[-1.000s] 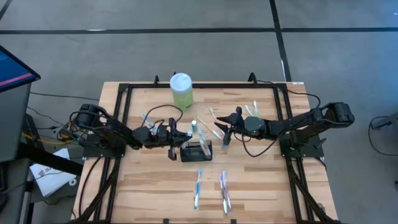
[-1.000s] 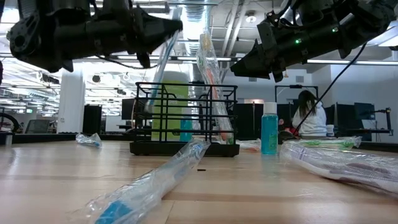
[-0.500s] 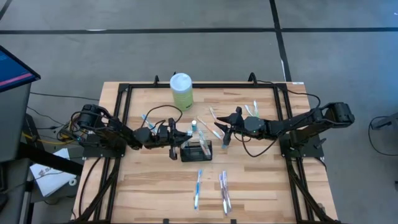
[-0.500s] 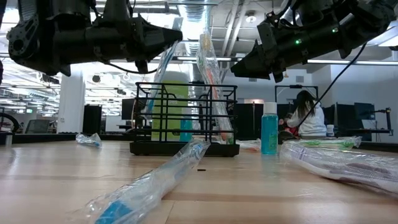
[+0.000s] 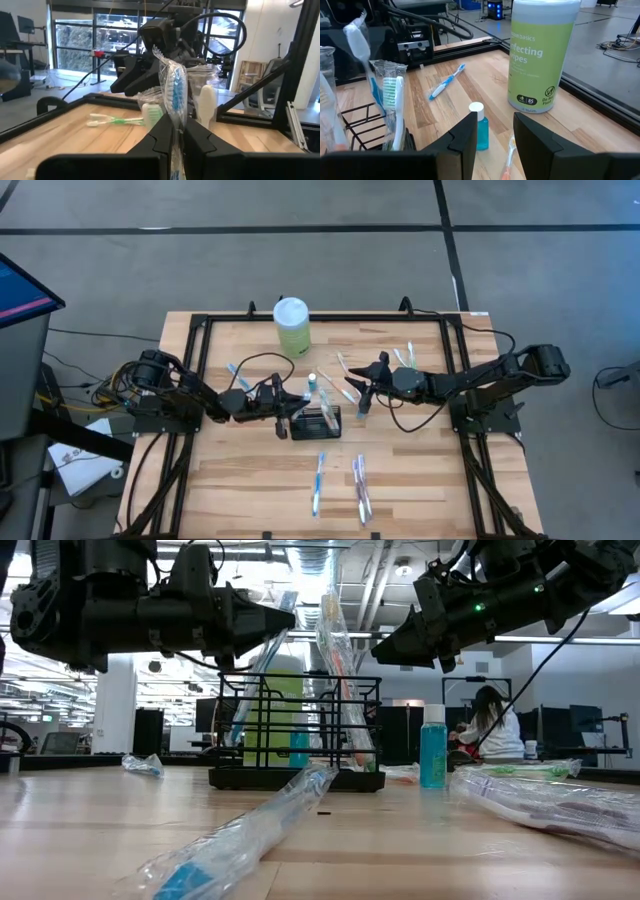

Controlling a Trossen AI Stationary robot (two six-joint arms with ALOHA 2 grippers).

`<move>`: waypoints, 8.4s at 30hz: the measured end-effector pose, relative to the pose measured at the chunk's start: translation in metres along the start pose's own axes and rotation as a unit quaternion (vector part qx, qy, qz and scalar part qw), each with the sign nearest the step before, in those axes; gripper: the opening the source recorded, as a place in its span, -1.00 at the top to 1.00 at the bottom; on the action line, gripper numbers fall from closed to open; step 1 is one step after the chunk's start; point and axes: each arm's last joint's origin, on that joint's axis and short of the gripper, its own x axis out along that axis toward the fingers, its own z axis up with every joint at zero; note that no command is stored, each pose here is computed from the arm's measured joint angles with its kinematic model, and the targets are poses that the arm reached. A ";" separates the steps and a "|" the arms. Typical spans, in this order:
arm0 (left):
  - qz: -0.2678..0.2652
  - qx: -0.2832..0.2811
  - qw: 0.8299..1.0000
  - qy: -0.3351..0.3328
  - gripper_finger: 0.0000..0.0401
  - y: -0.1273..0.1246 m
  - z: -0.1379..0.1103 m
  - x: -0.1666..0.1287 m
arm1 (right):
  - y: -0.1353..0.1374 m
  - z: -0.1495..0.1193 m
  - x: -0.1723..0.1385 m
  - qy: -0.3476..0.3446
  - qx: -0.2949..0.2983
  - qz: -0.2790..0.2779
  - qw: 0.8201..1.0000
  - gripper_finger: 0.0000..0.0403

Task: Pick & Place toothbrushing station
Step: Put the right blue toothbrush into the wire organizer, then put the top blue toothbrush into the wire organizer

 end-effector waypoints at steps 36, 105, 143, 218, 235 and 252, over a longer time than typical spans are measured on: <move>0.062 -0.010 0.998 0.027 0.37 0.003 -0.006 -0.001 | 0.000 -0.001 0.000 0.005 -0.002 0.000 1.000 0.41; 0.395 -0.369 0.809 0.232 0.24 0.127 0.068 -0.068 | 0.000 -0.003 0.000 0.012 -0.005 -0.002 1.000 0.41; 0.554 -0.414 0.601 0.401 0.03 0.158 0.047 -0.094 | 0.000 -0.003 0.000 0.013 -0.005 -0.002 1.000 0.41; 0.568 -0.371 0.599 0.426 0.95 0.167 0.019 -0.086 | 0.000 -0.004 0.000 0.021 -0.005 -0.002 1.000 0.41; 0.443 -0.249 0.796 0.329 0.97 0.116 0.073 -0.074 | 0.000 -0.004 0.000 0.022 0.009 0.010 1.000 0.41; 0.186 -0.128 0.960 0.166 0.98 0.052 0.118 -0.046 | 0.010 0.022 -0.001 -0.072 0.049 0.115 0.990 0.41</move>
